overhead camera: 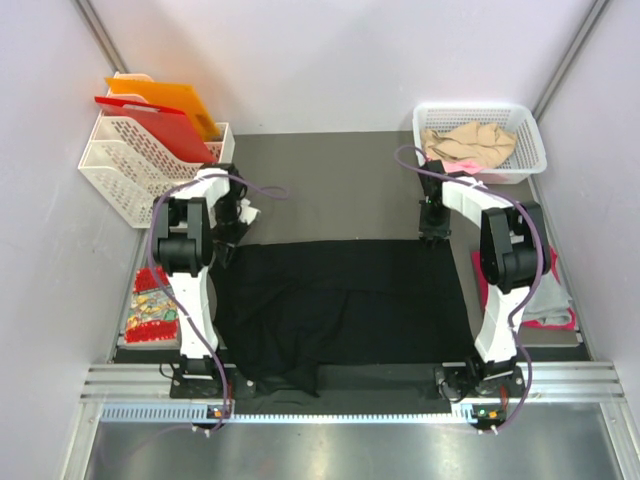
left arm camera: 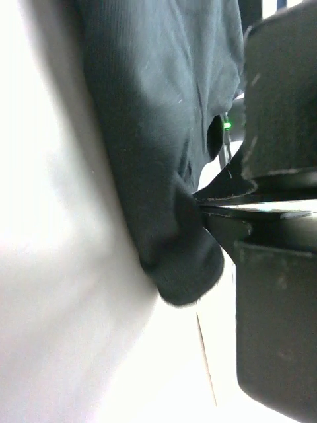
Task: Fold and stack the t-shirts
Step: Fold the flattened tshirt in 1/3 of the way
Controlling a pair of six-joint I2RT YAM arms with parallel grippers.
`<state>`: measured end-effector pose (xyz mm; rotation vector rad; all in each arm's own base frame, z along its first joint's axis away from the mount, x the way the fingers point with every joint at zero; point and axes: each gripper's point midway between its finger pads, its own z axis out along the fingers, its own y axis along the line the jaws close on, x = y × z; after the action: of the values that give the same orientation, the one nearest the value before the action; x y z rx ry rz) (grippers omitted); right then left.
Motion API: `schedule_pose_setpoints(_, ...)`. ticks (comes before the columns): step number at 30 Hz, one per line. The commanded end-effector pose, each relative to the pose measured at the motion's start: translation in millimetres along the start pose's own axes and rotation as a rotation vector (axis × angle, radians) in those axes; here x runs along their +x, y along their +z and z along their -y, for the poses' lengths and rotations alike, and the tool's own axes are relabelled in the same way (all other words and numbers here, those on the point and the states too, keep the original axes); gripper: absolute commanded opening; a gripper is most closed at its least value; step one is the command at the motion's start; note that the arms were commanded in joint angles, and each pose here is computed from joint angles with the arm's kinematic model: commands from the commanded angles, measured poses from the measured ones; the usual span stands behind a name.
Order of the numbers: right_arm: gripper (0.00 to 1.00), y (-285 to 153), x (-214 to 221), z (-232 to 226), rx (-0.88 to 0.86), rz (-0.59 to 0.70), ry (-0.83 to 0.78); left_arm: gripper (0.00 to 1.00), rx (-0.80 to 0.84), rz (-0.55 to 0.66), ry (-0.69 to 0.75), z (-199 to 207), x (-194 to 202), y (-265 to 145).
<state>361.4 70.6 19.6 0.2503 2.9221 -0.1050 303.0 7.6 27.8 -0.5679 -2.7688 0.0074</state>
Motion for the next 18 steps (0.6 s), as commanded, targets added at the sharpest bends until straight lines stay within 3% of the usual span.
schedule_pose_setpoints(1,0.23,23,-20,0,-0.006,0.06,0.029,0.04,-0.038,0.071,0.006,-4,-19,-26)
schedule_pose_setpoints(12,0.25,20,-4,5,0.022,0.034,-0.001,0.04,0.022,0.197,0.062,32,-30,-81)
schedule_pose_setpoints(18,0.25,21,-12,0,0.02,0.032,-0.001,0.05,0.038,0.108,0.165,67,-11,-67)
